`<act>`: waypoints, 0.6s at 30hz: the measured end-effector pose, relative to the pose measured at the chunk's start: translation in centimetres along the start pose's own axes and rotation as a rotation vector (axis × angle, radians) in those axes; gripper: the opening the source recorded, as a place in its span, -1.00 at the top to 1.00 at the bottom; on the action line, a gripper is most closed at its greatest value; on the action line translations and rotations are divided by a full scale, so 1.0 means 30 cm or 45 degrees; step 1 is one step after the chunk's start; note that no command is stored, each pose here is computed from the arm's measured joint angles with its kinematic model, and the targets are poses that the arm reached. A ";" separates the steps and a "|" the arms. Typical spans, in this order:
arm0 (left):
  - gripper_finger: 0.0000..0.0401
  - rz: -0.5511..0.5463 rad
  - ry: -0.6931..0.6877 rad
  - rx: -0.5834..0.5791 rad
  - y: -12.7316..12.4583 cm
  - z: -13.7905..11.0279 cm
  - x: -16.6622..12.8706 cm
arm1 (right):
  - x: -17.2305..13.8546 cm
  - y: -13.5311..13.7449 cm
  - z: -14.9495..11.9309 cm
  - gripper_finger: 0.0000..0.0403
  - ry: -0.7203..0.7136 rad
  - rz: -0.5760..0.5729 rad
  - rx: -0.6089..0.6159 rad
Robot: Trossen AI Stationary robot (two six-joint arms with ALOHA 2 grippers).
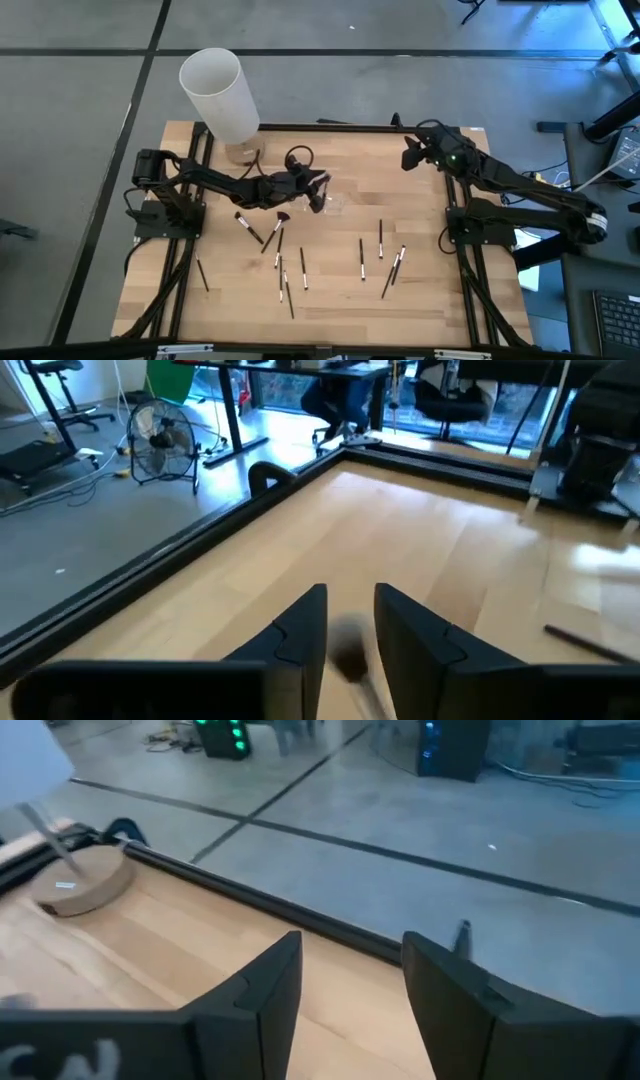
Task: Put items in baskets/containers
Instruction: Put the black powder brush into the transparent organizer, then put the black highlighter brush into the transparent organizer
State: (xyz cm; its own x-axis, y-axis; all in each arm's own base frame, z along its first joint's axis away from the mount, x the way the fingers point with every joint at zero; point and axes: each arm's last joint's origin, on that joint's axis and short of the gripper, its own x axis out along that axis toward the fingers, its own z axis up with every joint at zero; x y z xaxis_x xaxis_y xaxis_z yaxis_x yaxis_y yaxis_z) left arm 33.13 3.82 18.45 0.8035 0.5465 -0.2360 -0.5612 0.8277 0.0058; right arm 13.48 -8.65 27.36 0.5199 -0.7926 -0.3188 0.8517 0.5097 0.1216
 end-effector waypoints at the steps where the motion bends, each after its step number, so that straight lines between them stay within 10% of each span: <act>1: 0.54 0.001 0.005 0.014 0.000 -0.001 0.000 | 0.004 0.004 0.003 0.15 -0.009 0.016 0.002; 13: 0.29 0.039 0.174 0.373 -0.022 0.211 -0.110 | 0.025 0.039 0.028 0.15 -0.073 0.238 -0.042; 18: 0.28 -0.123 0.517 0.172 -0.016 0.312 -0.225 | 0.021 0.046 0.055 0.15 -0.177 0.260 -0.038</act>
State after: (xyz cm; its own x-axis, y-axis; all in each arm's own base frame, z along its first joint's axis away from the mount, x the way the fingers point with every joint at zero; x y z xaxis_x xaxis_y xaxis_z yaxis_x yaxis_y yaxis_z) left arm 29.84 0.93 29.13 0.6927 0.3937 -0.6043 -0.4349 0.8964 0.0854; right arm 15.08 -9.00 28.88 0.6867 -0.7095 -0.1581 0.7269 0.6719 0.1420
